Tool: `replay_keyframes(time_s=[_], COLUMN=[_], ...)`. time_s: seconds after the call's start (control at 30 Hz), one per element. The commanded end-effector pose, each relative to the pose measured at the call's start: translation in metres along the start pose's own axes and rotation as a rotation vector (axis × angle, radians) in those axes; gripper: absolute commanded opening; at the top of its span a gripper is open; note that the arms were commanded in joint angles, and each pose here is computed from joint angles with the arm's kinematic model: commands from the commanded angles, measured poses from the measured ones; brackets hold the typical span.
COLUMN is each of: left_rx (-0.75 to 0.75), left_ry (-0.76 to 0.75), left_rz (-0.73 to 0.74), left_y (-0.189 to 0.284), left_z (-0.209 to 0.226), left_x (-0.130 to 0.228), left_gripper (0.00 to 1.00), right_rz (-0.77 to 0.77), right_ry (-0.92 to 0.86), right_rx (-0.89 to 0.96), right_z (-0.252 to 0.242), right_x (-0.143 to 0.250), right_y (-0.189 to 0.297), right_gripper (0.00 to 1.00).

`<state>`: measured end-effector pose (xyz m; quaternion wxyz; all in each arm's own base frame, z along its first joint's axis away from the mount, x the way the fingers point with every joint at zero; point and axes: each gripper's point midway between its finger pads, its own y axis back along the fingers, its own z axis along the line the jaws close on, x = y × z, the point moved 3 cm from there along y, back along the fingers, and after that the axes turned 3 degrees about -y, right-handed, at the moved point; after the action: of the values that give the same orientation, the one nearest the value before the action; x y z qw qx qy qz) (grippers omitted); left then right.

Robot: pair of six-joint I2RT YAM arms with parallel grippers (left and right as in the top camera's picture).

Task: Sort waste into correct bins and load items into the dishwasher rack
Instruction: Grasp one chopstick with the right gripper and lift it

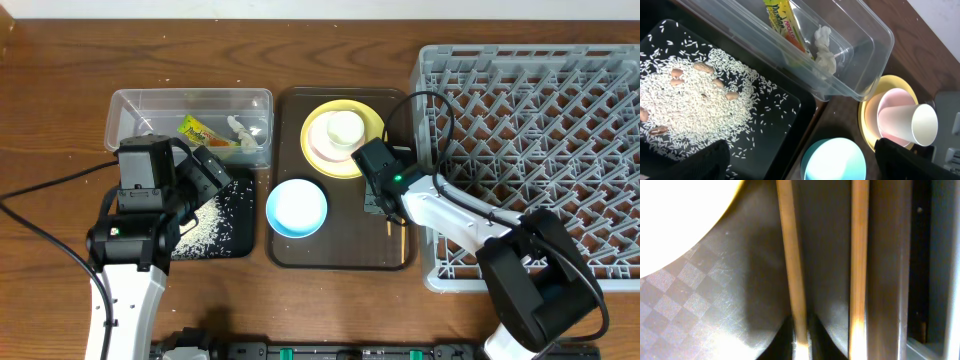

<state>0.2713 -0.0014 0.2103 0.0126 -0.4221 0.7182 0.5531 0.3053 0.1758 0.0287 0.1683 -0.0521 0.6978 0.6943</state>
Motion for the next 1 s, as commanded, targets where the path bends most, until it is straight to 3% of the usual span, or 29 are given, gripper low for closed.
replay_keyframes(time_s=[0.0, 0.27, 0.73, 0.97], left_rx=[-0.003, -0.003, -0.003, -0.003], left_ry=[0.004, 0.004, 0.004, 0.004], left_rz=[-0.015, -0.015, -0.015, -0.015], left_y=[0.002, 0.002, 0.002, 0.002], left_z=[-0.001, -0.001, -0.001, -0.001], left_x=[-0.005, -0.005, -0.005, -0.005], left_gripper=[0.95, 0.95, 0.95, 0.95], right_rz=[0.042, -0.032, -0.341, -0.375], right_ry=[0.000, -0.007, 0.067, 0.189], right_rx=[-0.003, -0.002, -0.173, -0.115], right_z=[-0.004, -0.006, -0.032, -0.068], right_x=[0.009, -0.013, -0.066, -0.063], right_y=[-0.005, 0.011, 0.149, 0.176], right_gripper=[0.01, 0.01, 0.01, 0.01])
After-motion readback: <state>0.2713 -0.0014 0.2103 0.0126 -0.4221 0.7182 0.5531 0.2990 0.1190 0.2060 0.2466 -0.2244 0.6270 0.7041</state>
